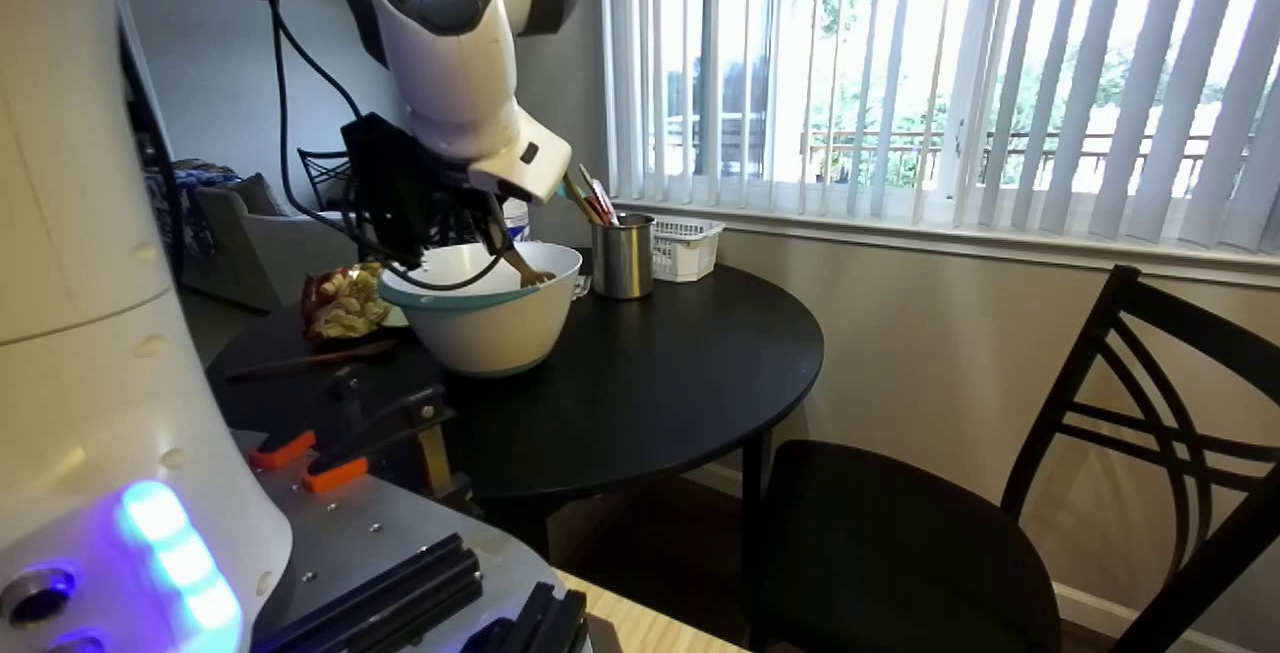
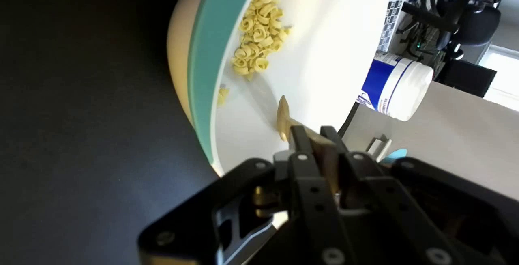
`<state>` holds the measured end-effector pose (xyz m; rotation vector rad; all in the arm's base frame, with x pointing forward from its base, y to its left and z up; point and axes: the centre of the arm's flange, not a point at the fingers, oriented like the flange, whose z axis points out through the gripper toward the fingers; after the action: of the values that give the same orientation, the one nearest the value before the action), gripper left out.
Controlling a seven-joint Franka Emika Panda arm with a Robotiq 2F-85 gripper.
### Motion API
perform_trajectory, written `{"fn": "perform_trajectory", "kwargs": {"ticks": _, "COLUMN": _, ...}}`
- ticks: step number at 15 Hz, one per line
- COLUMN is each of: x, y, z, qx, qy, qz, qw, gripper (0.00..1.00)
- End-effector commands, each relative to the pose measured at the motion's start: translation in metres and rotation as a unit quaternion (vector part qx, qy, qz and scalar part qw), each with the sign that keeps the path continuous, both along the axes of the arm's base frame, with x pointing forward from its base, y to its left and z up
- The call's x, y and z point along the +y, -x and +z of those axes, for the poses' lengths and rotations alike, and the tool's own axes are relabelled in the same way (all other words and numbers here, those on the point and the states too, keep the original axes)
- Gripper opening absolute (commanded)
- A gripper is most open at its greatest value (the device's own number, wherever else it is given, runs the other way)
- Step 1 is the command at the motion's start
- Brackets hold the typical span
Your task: Mix the substance in the white bowl with the wooden spoon in the white bowl
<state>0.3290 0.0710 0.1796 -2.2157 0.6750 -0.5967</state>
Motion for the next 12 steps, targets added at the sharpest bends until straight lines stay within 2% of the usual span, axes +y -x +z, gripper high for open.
{"fn": "perform_trajectory", "kwargs": {"ticks": 1, "x": -0.002, "y": 0.012, "z": 0.030, "qx": -0.009, "qy": 0.029, "qz": 0.035, "qw": 0.9989, "gripper": 0.03}}
{"fn": "perform_trajectory", "kwargs": {"ticks": 3, "x": 0.003, "y": 0.010, "z": 0.037, "qx": -0.007, "qy": 0.031, "qz": 0.075, "qw": 0.9966, "gripper": 0.03}}
{"fn": "perform_trajectory", "kwargs": {"ticks": 5, "x": 0.010, "y": 0.007, "z": 0.044, "qx": 0.000, "qy": 0.052, "qz": 0.117, "qw": 0.9918, "gripper": 0.03}}
{"fn": "perform_trajectory", "kwargs": {"ticks": 8, "x": 0.013, "y": 0.004, "z": 0.051, "qx": 0.019, "qy": 0.101, "qz": 0.167, "qw": 0.9806, "gripper": 0.03}}
{"fn": "perform_trajectory", "kwargs": {"ticks": 12, "x": 0.014, "y": 0.004, "z": 0.059, "qx": 0.034, "qy": 0.163, "qz": 0.202, "qw": 0.9651, "gripper": 0.03}}
